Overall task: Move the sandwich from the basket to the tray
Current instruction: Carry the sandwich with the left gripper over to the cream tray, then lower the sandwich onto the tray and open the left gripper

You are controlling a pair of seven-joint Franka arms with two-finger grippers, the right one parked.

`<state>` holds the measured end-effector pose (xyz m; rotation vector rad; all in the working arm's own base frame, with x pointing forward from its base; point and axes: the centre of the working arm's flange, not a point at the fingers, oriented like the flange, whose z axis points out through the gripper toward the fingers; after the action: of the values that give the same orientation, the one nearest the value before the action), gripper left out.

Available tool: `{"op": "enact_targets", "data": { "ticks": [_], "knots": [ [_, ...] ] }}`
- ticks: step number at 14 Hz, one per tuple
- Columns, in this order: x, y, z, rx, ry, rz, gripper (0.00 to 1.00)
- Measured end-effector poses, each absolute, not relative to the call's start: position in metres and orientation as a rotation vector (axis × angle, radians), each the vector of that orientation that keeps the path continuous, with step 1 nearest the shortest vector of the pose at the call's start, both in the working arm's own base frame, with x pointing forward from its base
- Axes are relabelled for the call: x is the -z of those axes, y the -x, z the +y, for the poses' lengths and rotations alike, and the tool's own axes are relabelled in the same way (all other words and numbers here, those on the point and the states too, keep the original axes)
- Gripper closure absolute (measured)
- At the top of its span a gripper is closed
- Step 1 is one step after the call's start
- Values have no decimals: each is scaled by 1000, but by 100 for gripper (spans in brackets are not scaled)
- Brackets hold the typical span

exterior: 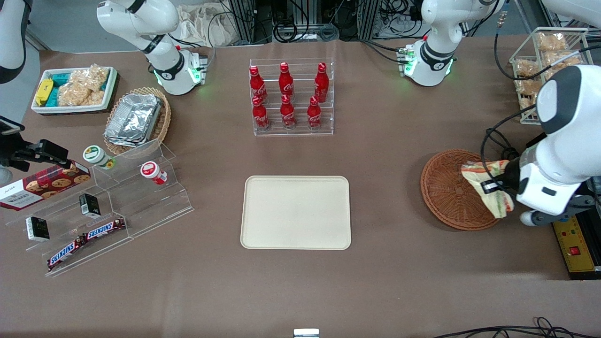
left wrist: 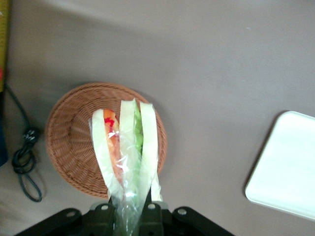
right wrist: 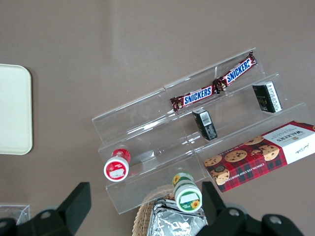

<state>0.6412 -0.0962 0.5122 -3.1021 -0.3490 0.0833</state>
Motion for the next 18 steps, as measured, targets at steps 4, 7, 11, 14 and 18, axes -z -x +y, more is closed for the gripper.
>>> {"op": "enact_targets", "data": {
  "ticks": [4,7,11,14,18],
  "knots": [
    [-455,-640,-217,-103,3194,-18,82],
    [-385,-626,-315,-98,3214,194,82],
    [-296,-613,-387,5,3202,269,82],
    [-250,-612,-406,77,3210,286,82],
    [-217,-613,-416,58,3222,291,83]
  ]
}}
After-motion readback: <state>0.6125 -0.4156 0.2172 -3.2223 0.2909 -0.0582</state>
